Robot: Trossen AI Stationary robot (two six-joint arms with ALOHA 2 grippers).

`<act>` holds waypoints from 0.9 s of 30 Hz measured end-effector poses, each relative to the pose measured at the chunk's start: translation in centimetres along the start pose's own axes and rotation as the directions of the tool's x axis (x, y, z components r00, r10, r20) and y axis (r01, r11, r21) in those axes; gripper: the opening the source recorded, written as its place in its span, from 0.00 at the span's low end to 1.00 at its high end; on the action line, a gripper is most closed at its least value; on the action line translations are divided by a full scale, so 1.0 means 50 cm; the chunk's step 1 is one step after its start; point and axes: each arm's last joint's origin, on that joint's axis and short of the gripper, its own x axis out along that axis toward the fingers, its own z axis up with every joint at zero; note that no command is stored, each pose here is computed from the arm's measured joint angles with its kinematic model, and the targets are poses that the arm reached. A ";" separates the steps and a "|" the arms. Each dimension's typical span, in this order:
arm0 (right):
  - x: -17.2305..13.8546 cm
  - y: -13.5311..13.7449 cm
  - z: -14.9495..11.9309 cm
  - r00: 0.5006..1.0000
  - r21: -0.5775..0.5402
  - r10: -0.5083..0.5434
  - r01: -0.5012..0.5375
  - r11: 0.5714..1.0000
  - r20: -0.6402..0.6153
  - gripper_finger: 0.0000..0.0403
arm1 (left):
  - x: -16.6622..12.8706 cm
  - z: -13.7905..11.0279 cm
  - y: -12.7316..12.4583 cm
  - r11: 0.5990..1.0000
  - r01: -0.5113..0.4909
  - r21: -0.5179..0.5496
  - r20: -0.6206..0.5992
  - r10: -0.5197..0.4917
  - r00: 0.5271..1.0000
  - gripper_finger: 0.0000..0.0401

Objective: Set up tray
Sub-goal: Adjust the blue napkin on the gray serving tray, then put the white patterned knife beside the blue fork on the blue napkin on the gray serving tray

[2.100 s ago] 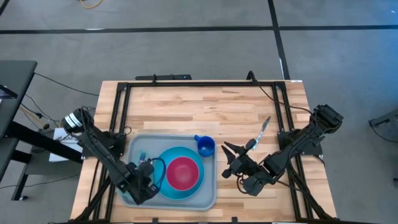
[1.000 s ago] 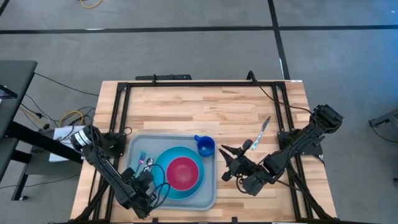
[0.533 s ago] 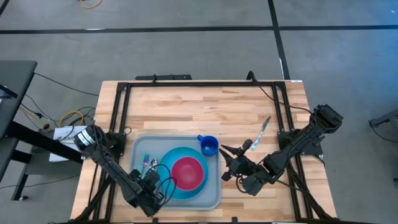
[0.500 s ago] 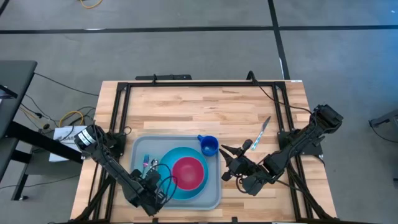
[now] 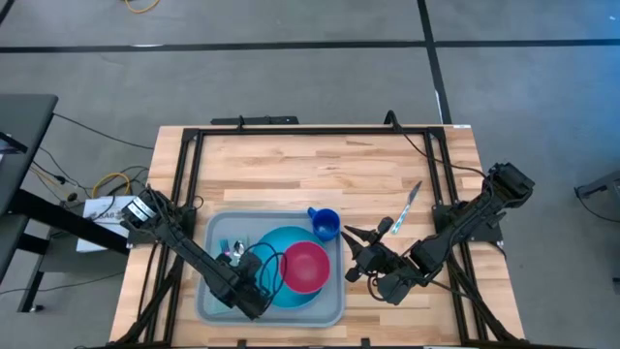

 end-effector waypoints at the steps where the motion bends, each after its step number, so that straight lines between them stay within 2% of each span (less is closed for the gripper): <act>1: 0.000 0.000 0.000 1.000 0.000 0.000 0.000 1.000 0.000 0.19 | 0.000 0.000 0.001 1.000 -0.006 0.001 0.001 0.006 1.000 0.00; 7: 0.000 0.001 0.000 1.000 0.000 0.013 -0.013 1.000 0.000 0.19 | -0.004 -0.015 0.005 1.000 -0.021 0.003 -0.015 0.021 1.000 0.00; 11: 0.000 0.001 0.000 1.000 0.000 0.019 -0.019 1.000 0.000 0.19 | -0.039 -0.021 -0.006 1.000 -0.014 0.010 0.011 0.014 1.000 0.00; 15: -0.009 0.004 0.000 1.000 -0.008 0.029 -0.029 1.000 0.008 0.19 | -0.100 -0.019 -0.007 0.997 -0.072 0.008 0.107 0.071 0.992 0.00; 18: -0.026 0.010 0.001 0.998 -0.017 0.052 -0.052 0.999 0.024 0.19 | -0.151 -0.014 -0.008 0.996 -0.088 0.012 0.222 0.083 0.971 0.00; 20: -0.043 0.013 0.002 0.996 -0.021 0.075 -0.074 0.997 0.039 0.19 | -0.179 -0.011 -0.012 0.998 -0.058 0.024 0.332 0.047 0.942 0.00; 22: -0.063 0.013 0.004 0.993 -0.023 0.100 -0.099 0.995 0.056 0.19 | -0.201 -0.011 -0.021 0.998 -0.007 0.065 0.450 -0.023 0.893 0.00; 25: -0.090 -0.001 -0.004 0.990 0.008 0.134 -0.135 0.991 0.050 0.19 | -0.225 -0.013 -0.035 0.985 0.025 0.170 0.612 -0.125 0.781 0.00; 27: -0.104 -0.027 -0.013 0.987 0.088 0.159 -0.161 0.983 0.026 0.19 | -0.236 -0.015 -0.043 0.973 0.013 0.229 0.704 -0.175 0.688 0.00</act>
